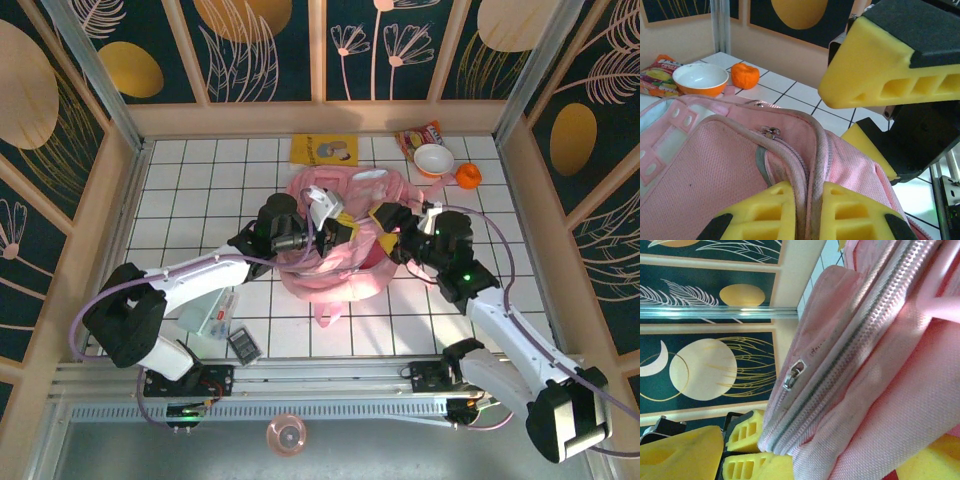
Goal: Pack the student bag
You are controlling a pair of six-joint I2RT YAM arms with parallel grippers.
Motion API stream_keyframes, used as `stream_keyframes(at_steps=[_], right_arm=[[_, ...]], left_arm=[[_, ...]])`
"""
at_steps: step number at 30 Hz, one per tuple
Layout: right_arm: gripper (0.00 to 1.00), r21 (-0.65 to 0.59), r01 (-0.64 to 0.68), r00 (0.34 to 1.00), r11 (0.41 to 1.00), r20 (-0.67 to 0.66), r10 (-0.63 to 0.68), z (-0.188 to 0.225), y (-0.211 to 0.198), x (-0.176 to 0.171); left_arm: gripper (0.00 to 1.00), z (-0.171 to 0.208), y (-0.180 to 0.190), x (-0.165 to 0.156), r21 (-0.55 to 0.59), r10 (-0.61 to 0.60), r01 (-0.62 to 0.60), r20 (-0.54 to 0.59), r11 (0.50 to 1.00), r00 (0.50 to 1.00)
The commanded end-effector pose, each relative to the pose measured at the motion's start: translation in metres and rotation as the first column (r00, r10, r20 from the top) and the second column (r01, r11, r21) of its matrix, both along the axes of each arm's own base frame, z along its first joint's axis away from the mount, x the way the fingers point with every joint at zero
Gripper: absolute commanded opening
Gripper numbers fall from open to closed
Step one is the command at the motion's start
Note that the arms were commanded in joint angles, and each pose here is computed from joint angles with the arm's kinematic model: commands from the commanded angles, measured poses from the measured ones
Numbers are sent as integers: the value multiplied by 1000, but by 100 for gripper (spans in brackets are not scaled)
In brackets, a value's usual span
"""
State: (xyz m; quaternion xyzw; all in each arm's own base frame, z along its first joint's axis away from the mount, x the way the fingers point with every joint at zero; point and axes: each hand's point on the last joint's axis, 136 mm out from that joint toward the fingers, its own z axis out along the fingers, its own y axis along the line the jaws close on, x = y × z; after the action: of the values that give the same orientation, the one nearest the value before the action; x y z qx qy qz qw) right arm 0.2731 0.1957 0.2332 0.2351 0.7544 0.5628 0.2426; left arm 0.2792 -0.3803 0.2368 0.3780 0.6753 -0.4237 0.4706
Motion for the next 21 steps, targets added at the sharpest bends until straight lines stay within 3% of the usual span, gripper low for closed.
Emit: stream_keyframes(at_steps=[1, 3, 4, 5, 7, 8, 12, 16, 21], right_arm=[[82, 29, 18, 1000, 999, -9, -18, -2, 4, 2], [66, 34, 22, 1000, 999, -13, -22, -4, 6, 3], [54, 42, 24, 1000, 999, -9, -23, -3, 7, 4], [39, 52, 27, 1000, 998, 1, -27, 0, 7, 5], [22, 50, 32, 999, 998, 9, -32, 1, 10, 7], [17, 45, 36, 999, 998, 13, -37, 2, 11, 7], [0, 50, 53, 997, 997, 46, -56, 8, 17, 8], [0, 59, 76, 995, 995, 63, -80, 14, 21, 10], [0, 57, 80, 994, 995, 65, -83, 20, 30, 8]], left_arm=[[0, 68, -1, -19, -151, -74, 102, 181, 983, 981], [0, 67, -3, -20, -146, -92, 118, 173, 982, 981], [0, 66, -3, -19, -140, -90, 114, 167, 984, 982], [4, 65, -3, -17, -133, -78, 99, 158, 986, 984], [17, 63, -1, -12, -112, -51, 67, 137, 991, 989], [24, 62, 1, -12, -96, -41, 53, 122, 994, 992], [35, 59, 14, -23, -28, -34, 35, 7, 999, 999], [42, 33, 39, -49, 82, 15, -5, -123, 997, 992], [44, 9, 65, -78, 179, 100, -64, -205, 982, 974]])
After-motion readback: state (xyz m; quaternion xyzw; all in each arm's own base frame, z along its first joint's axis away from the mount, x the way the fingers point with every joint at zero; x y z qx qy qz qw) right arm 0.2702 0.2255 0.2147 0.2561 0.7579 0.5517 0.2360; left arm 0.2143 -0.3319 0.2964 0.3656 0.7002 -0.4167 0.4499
